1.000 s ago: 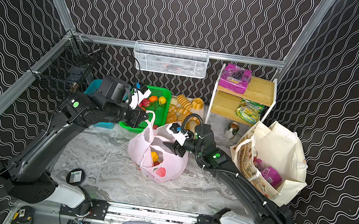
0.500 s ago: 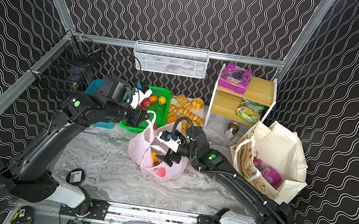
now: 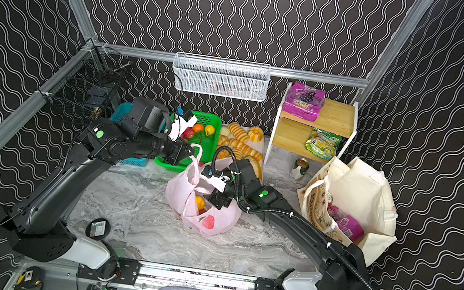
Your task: Place the mixed food into the grocery bags and tie them
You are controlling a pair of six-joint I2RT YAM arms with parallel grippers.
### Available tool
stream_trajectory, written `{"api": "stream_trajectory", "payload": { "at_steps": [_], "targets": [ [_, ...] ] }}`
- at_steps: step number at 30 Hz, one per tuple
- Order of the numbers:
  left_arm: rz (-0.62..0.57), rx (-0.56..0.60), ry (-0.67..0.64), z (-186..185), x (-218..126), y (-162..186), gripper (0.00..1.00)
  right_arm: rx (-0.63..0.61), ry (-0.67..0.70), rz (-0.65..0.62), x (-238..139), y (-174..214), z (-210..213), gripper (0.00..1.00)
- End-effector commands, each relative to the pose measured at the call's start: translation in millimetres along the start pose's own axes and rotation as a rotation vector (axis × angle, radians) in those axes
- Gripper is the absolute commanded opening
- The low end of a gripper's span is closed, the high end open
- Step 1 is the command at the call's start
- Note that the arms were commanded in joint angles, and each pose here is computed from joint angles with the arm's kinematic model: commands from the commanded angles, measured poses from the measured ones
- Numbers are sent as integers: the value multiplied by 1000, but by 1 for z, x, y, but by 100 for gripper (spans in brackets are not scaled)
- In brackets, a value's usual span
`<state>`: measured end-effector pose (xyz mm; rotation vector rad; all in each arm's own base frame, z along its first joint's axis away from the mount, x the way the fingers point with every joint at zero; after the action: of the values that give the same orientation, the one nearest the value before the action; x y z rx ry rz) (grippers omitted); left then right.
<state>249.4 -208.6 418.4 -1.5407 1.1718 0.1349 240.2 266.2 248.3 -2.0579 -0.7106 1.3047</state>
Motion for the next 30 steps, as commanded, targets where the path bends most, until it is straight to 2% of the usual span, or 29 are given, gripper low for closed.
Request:
{"api": "stream_trajectory", "payload": {
  "at_steps": [1,3,4,7,10,15,20,24,26,27,28,30],
  "targets": [
    [-11,-7,6,-1,-2,-2,0,8,-52,32,1,5,7,69],
    [-14,-9,4,0,-3,-2,0,14,-40,45,0,5,5,55],
    [-13,-8,2,0,-3,-2,0,13,-22,49,-1,5,3,43],
    [-14,-9,-2,0,-3,-2,0,11,31,54,-5,5,-2,20],
    [-15,-6,-8,1,-4,-1,0,21,86,30,-11,2,-6,0],
    [16,12,-13,3,-5,6,0,71,194,-104,-32,-4,-9,0],
    [64,32,31,-2,-13,15,0,174,294,-312,-63,-17,-15,0],
    [187,43,117,-14,-22,26,0,283,400,-496,-93,-26,-27,0],
    [285,62,130,-21,-25,36,0,308,414,-540,-101,-32,-31,0],
    [307,93,86,-25,-26,41,0,318,415,-551,-104,-35,-34,0],
    [309,136,50,-32,-28,47,0,317,399,-558,-107,-40,-35,0],
    [316,179,92,-51,-35,51,0,313,355,-569,-110,-50,-35,0]
  ]
}}
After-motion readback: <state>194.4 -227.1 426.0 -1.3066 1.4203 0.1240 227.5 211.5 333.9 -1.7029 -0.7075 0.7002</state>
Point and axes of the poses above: each gripper's point midway between its finger pads, its own x axis out along the fingers, its own z axis along the line the jaws close on, y = z × x, the point moved 6 cm from there along -x, back along the fingers, and after that the axes turned 10 degrees about -x, right-handed, at the moved point
